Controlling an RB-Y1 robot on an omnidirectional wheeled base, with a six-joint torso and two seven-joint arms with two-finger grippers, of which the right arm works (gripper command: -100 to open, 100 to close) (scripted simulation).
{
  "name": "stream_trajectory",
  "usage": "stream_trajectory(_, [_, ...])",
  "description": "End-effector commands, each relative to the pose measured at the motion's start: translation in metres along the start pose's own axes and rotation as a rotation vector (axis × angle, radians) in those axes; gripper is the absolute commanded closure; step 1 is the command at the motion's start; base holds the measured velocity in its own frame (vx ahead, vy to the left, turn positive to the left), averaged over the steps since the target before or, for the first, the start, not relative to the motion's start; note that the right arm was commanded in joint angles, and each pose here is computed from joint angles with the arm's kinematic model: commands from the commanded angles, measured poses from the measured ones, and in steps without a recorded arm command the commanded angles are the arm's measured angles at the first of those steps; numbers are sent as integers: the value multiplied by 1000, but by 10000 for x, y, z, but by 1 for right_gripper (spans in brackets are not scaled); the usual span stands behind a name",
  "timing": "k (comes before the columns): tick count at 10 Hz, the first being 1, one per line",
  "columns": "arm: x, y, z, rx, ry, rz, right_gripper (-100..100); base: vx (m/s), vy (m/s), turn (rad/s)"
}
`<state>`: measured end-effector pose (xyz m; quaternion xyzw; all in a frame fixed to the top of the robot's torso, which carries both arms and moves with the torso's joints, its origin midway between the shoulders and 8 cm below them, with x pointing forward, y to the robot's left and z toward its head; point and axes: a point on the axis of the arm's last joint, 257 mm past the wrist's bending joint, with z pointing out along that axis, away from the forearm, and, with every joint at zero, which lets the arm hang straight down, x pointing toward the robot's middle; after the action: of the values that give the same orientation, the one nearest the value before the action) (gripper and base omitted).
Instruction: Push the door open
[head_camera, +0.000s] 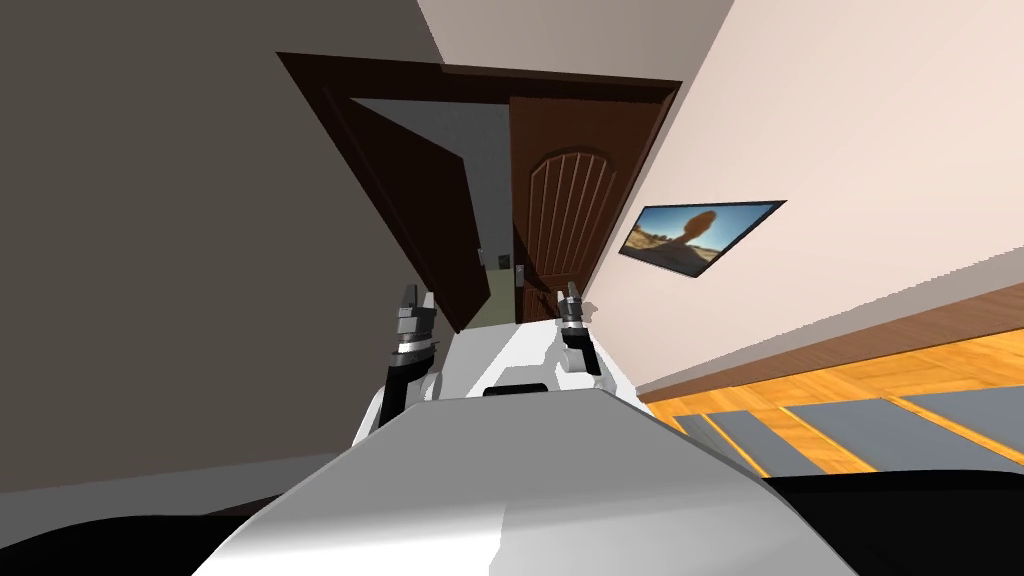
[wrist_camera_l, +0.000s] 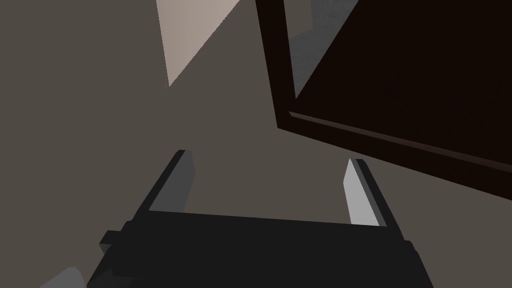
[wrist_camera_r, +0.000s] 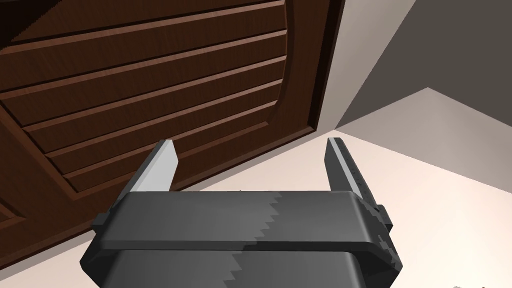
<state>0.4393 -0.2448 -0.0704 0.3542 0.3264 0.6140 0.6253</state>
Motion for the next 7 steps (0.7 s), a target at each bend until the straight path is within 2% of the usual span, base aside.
stream_trajectory(1, [48,-165,13,30,4,4,-100,84,4,-15])
stream_trajectory(7, [242,-813,86,146,26,15,-100,102,-5,-14])
